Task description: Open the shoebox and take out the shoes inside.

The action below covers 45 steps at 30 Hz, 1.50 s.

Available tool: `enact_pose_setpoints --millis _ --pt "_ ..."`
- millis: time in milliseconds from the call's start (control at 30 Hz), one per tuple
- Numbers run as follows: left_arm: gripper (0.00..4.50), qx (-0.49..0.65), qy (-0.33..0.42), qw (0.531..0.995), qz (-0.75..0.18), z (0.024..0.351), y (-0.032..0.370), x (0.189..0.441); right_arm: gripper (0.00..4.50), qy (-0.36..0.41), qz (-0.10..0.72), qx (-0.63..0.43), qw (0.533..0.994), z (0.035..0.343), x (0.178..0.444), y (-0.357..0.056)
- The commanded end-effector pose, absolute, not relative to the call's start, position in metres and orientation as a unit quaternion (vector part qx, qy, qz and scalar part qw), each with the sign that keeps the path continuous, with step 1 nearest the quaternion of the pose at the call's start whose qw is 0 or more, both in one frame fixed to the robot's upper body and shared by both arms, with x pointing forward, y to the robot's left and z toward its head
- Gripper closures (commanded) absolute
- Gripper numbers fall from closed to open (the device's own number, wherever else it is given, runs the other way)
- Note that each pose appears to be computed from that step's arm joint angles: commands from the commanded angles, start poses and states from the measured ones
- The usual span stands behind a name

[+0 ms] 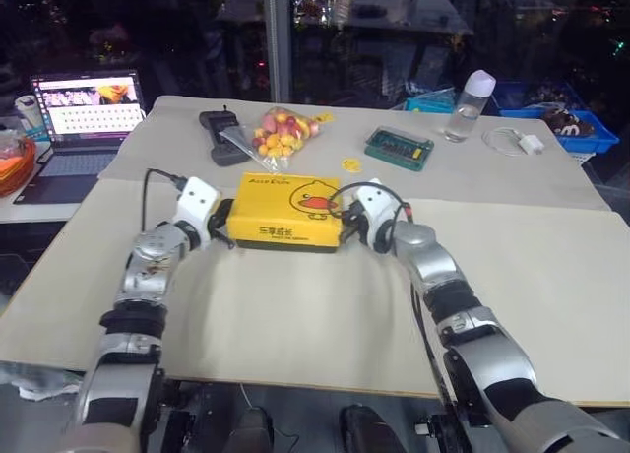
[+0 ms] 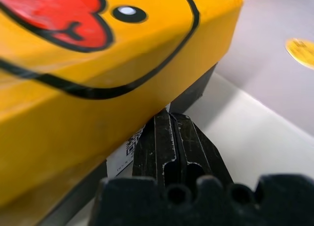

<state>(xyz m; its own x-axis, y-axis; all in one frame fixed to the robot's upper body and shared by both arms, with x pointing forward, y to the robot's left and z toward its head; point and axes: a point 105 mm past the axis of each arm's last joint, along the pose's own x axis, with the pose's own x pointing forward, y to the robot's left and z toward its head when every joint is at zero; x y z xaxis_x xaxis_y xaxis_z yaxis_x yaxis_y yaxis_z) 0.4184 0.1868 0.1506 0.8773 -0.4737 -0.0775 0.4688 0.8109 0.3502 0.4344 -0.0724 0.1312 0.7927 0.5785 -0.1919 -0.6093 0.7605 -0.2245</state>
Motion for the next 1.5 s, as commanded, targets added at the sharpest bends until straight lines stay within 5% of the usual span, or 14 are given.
enact_pose_setpoints --millis 33,333,800,1033,1200,1500 --pt "4.0 0.196 -0.059 0.904 -0.374 0.166 0.109 0.406 4.5 0.004 0.323 -0.139 0.936 0.158 0.428 -0.065" --pt "4.0 0.189 -0.042 0.892 -0.408 0.149 0.095 0.388 4.5 0.021 0.281 -0.154 0.947 0.153 0.402 -0.112" --pt "4.0 0.208 0.014 0.909 -0.361 0.143 0.166 0.34 4.5 0.067 0.271 -0.152 0.948 0.151 0.348 -0.144" --pt "4.0 0.198 0.012 0.912 -0.358 0.141 0.157 0.339 4.5 0.071 0.262 -0.147 0.951 0.153 0.348 -0.147" --pt "4.0 0.214 0.032 0.907 -0.361 0.135 0.189 0.321 4.5 0.098 0.239 -0.163 0.952 0.145 0.341 -0.177" --pt "4.0 0.197 0.049 0.906 -0.371 0.122 0.23 0.274 4.5 0.18 0.346 -0.206 0.898 0.113 0.294 -0.177"
